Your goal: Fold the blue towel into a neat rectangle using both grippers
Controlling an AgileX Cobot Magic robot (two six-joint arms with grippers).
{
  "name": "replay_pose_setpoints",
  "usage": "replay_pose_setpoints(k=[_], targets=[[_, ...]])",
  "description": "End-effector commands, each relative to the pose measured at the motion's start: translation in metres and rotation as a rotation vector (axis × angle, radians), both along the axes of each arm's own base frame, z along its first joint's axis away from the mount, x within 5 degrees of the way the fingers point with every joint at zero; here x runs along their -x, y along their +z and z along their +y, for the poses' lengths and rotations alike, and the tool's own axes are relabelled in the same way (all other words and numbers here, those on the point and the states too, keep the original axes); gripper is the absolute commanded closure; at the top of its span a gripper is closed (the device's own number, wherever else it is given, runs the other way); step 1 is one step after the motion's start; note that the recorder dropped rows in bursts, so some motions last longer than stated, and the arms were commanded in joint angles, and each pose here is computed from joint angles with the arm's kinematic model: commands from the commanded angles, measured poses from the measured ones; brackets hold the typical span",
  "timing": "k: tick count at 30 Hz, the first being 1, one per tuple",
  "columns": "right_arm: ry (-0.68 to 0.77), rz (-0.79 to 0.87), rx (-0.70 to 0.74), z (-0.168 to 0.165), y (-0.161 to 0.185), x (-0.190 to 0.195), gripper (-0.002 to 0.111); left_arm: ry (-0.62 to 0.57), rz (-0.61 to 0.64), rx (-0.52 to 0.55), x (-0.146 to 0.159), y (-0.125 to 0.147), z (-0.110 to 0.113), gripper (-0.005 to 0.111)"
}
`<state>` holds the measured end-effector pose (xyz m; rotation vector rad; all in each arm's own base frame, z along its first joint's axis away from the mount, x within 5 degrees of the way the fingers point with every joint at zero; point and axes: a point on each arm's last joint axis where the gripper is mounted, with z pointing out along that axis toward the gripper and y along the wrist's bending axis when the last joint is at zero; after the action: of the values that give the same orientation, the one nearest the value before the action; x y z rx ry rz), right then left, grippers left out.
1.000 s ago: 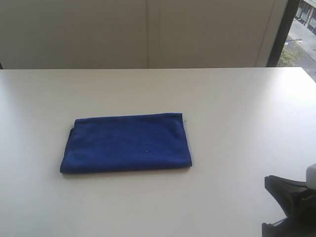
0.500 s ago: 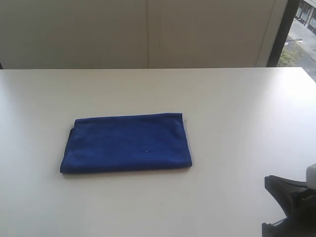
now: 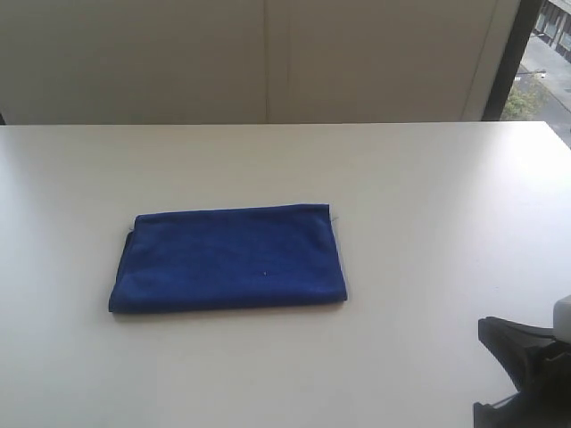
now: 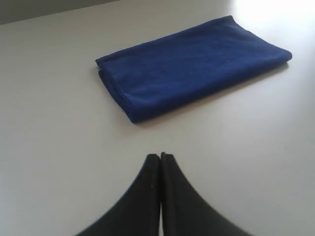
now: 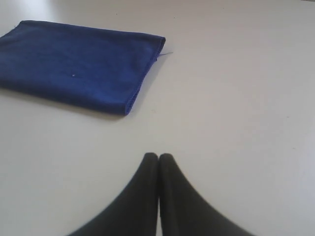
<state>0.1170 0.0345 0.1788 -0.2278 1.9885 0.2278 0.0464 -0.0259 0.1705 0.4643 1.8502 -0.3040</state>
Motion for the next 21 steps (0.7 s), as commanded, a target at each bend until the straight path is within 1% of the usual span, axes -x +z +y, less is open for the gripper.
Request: replay_pose_setpoints(k=[1, 5, 10, 21], targets=[[0.0, -0.005, -0.003, -0.0001, -0.0011, 0.0007, 0.108, 0.054, 0.005, -0.011, -0.0009, -0.0018, 0.0028, 0.107], [0.0, -0.005, -0.003, -0.0001, -0.0011, 0.0007, 0.108, 0.139, 0.012, 0.005, -0.0026, -0.0018, 0.0066, 0.107], [0.0, -0.005, -0.003, -0.0001, -0.0011, 0.0007, 0.108, 0.252, 0.033, 0.058, -0.0041, -0.002, 0.0113, 0.107], [0.0, -0.005, -0.003, -0.0001, -0.0011, 0.0007, 0.108, 0.266, 0.023, 0.057, -0.0046, -0.0012, 0.0121, 0.107]])
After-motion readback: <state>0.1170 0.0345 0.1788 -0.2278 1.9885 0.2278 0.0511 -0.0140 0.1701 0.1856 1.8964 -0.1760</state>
